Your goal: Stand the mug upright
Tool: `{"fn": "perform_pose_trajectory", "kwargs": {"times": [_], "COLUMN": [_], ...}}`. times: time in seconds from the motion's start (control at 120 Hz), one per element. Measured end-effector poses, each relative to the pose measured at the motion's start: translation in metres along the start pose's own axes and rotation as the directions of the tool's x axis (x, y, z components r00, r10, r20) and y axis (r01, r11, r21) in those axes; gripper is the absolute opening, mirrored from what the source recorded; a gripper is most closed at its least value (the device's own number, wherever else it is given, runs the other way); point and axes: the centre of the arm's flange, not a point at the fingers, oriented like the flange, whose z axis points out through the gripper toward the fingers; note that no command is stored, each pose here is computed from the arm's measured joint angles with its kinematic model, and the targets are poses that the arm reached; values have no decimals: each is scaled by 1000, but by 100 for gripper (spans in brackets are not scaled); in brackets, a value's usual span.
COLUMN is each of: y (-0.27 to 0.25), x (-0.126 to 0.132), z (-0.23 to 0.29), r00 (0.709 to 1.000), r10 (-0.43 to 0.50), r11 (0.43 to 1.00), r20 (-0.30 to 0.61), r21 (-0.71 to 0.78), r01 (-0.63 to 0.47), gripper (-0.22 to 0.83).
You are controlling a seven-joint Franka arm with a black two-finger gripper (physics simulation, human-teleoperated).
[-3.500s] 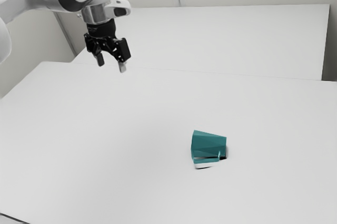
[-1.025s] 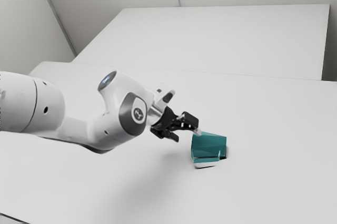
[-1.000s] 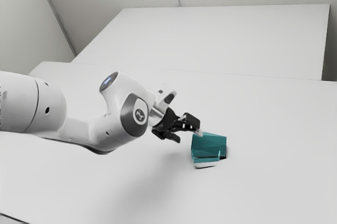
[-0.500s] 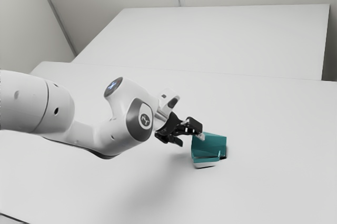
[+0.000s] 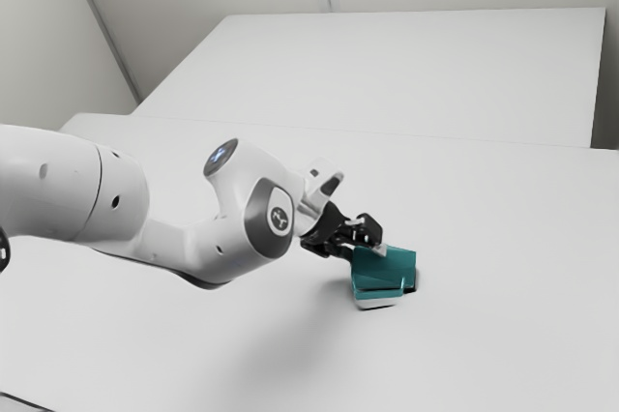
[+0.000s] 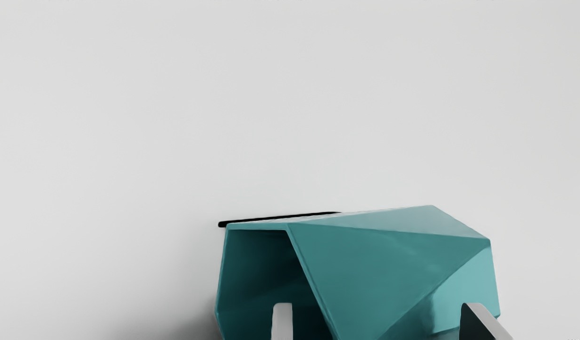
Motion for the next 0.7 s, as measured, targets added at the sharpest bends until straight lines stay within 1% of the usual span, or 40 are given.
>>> {"fn": "perform_pose_trajectory", "kwargs": {"times": [0.233, 0.392, 0.45, 0.592, 0.7], "y": [16, 31, 34, 42, 52], "x": [1, 11, 12, 11, 11], "z": [-1, -5, -3, 5, 10], "r00": [1000, 998, 998, 997, 996], "r10": [29, 56, 62, 78, 91], "r11": [999, 998, 997, 996, 994], "r20": [-6, -25, -25, -15, -11], "r21": [-17, -35, -37, -43, -53], "r01": [-29, -57, -63, -79, -92], "gripper": [30, 26, 21, 2, -5]}}
